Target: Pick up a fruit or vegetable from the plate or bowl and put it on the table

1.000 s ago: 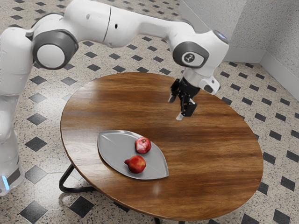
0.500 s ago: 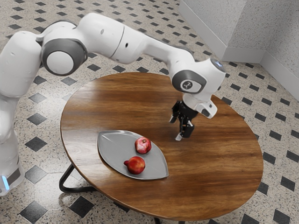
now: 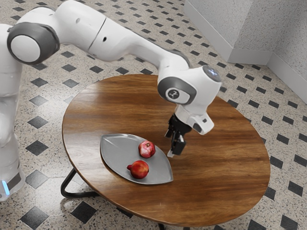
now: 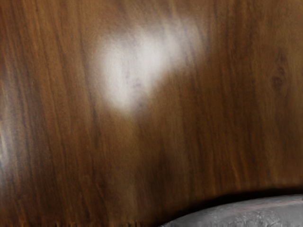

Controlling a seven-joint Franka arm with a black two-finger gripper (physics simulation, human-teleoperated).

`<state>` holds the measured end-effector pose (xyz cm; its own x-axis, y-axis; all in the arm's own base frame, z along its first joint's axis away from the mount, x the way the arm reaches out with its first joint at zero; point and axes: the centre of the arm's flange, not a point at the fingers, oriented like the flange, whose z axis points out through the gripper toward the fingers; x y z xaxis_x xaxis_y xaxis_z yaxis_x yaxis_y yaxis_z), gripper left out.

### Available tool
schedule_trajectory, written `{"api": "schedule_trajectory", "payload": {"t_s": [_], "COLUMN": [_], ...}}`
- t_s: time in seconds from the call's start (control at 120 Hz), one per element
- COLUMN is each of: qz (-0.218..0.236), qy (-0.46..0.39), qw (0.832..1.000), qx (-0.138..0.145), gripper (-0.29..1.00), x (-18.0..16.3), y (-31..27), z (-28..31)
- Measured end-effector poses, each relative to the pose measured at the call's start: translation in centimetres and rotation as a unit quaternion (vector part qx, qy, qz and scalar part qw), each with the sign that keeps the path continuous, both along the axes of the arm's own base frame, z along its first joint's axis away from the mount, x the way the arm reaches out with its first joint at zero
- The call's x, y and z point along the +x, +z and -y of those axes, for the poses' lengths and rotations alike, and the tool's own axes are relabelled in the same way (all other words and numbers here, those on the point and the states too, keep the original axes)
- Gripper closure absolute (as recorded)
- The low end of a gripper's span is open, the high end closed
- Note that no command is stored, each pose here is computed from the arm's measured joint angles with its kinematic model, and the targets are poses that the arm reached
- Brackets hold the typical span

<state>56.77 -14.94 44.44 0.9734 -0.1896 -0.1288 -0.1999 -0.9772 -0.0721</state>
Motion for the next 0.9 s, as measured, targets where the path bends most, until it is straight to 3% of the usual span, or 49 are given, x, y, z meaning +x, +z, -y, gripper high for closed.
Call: {"api": "schedule_trajectory", "payload": {"t_s": [0.133,0.467,0.9], "qz": [0.017,0.010,-0.009], "qy": [-0.009,-0.028,-0.007], "qw": [1.000,1.000,1.000], "qx": [-0.002,0.005,0.003], "gripper": [0.00,0.00,0.00], "x": [-1.1,-6.8,-6.9], "y": [1.9,2.3,-0.2], "z": [0.6,1.8,-0.9]}}
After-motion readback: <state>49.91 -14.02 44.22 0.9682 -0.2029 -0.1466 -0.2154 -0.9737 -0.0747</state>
